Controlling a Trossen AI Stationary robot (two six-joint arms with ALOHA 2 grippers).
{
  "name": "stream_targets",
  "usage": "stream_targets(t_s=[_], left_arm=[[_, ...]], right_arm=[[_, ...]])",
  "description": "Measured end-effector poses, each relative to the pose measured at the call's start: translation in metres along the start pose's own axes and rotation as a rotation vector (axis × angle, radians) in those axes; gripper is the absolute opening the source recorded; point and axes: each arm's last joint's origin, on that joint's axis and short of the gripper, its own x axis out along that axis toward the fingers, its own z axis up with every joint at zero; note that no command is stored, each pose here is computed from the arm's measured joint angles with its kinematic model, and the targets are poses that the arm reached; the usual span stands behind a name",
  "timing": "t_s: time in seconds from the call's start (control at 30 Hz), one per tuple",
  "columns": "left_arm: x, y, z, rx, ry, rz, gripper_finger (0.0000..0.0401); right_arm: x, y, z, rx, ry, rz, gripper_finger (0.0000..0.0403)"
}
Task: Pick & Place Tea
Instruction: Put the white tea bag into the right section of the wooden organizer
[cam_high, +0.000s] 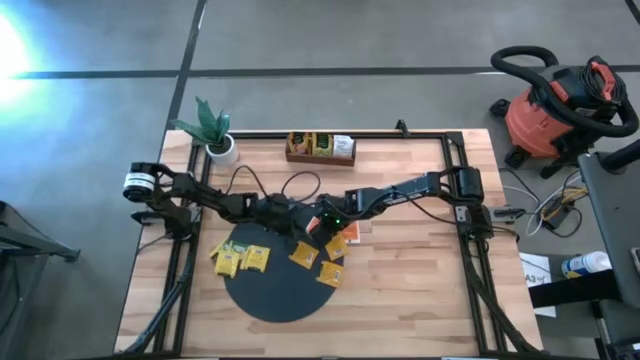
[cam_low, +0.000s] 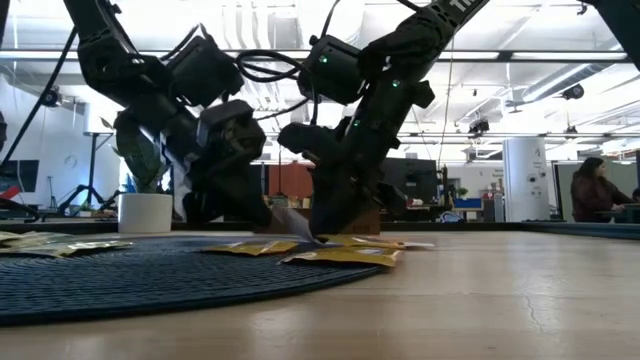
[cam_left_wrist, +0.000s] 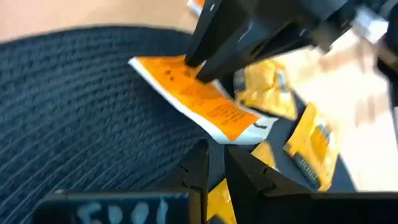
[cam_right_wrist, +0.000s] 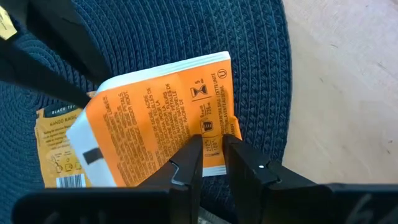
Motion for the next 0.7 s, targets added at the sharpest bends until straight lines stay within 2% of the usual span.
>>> stream_targets(t_s=[0.2,0.33,0.4,0.53,0.7], left_arm=[[0.000,-0.001,0.001,0.000,-0.010,-0.007,0.0046],[0.000,-0.001,0.002,0.051,-0.021,-0.011,0.0046],[0.000,-0.003,0.001,0.115,-0.022,-0.016,0.0046],[0.001,-0.010,-0.004,0.319,-0.016,-0.020,0.0046],[0.003,-0.015,-0.009,0.526,-0.071,0.105,0.0046]], right_arm=[[0.000,0.000,0.000,0.002,0.000,0.000,0.0068],[0.000,0.000,0.000,0.022,-0.001,0.000,0.0068],[0.000,0.001,0.000,0.023,-0.002,0.001,0.0068],[0.000,0.001,0.000,0.025,-0.002,0.003,0.0068],[0.000,0.001,0.000,0.024,-0.002,0.003,0.0068]])
